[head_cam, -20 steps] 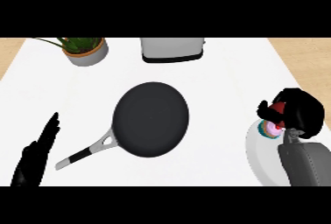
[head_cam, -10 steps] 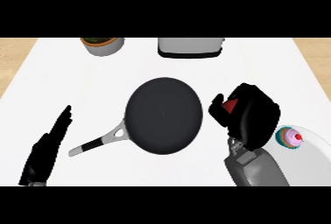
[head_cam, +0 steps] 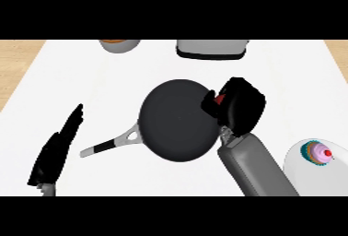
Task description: Pick the tomato from the plate and place it in the pan
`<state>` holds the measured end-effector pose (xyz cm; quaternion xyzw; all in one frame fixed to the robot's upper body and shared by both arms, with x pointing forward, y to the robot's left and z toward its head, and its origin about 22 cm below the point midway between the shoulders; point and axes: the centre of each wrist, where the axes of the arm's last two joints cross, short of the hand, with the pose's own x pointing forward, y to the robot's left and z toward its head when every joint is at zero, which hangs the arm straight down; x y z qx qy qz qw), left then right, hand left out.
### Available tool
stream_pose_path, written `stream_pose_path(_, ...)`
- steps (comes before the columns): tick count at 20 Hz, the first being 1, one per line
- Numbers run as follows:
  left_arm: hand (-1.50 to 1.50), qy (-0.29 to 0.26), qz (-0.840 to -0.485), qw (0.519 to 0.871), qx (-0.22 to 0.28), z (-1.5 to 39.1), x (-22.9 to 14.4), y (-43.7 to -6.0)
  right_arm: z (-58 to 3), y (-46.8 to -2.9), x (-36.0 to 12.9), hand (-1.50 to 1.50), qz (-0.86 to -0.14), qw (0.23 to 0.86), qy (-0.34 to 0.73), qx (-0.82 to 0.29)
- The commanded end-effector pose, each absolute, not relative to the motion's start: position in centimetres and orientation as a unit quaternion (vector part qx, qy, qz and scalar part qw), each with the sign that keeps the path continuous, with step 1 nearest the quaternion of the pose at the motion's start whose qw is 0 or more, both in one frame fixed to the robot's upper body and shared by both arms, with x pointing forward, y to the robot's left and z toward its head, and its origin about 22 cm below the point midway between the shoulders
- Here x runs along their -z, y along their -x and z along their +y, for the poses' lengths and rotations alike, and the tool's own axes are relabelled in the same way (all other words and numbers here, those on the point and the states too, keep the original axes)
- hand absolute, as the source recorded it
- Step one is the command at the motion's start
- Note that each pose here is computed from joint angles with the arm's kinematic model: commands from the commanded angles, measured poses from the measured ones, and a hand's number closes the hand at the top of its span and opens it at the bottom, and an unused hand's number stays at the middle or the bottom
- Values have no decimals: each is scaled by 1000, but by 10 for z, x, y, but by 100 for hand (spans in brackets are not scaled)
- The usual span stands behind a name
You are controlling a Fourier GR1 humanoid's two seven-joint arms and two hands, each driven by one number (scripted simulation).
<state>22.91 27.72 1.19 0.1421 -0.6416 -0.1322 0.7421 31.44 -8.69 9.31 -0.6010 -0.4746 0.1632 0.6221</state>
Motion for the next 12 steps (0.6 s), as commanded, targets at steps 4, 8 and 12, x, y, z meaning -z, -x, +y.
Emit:
stream_pose_path(4,0,-134,-642,742,140,272,-4,-229,-86,-353,-55,150,-384,712,577,-114)
stream_pose_path(8,0,-136,-647,736,143,280,-17,-239,-100,-360,-50,150,-393,773,493,-71)
stream_pose_path(12,0,-121,-649,735,153,266,-12,-240,-117,-363,-39,-150,-392,813,431,17)
